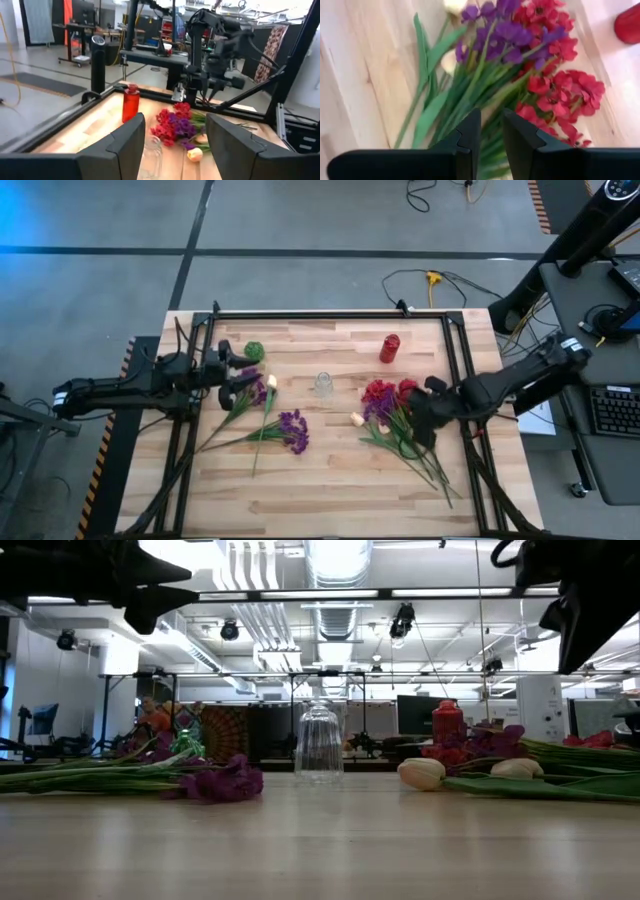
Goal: Sort flowers into vase by color
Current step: Put the bottom right violet flowers into the red vase
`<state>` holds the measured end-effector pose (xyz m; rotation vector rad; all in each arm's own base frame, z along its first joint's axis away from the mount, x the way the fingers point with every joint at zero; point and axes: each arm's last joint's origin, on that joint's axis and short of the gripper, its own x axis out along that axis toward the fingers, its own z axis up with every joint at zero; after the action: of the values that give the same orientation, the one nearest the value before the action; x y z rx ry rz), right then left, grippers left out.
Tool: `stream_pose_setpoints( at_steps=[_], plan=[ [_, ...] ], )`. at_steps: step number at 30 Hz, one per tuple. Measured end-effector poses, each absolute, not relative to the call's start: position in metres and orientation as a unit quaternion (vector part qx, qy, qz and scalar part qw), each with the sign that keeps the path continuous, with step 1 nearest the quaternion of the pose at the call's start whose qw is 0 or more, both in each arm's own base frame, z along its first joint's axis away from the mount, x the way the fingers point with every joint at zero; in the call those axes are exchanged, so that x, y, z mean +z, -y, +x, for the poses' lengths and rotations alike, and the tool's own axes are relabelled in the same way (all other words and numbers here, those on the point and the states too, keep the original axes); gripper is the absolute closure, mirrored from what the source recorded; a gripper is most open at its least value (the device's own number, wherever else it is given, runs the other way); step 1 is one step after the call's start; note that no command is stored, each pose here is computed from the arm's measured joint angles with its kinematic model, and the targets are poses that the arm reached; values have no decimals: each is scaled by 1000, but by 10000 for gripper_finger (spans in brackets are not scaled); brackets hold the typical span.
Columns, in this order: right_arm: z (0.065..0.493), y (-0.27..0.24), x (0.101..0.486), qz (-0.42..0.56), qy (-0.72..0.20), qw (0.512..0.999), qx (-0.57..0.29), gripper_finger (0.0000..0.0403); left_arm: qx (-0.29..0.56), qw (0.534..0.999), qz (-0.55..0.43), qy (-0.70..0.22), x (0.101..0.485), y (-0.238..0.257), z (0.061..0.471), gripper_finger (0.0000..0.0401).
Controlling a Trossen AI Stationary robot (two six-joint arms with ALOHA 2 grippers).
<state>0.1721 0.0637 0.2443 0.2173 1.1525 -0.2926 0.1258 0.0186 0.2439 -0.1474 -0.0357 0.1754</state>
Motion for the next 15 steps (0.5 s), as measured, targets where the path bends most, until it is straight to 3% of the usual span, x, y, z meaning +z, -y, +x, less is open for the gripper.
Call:
stream_pose_setpoints(
  at_steps=[6,15],
  plan=[
    [184,-79,237,113,-528,832,-128,302,145,986,-66,39,247,-22,125,181],
    [199,-86,211,111,-566,799,-170,169,166,983,-67,38,247,-23,125,124]
  ],
)
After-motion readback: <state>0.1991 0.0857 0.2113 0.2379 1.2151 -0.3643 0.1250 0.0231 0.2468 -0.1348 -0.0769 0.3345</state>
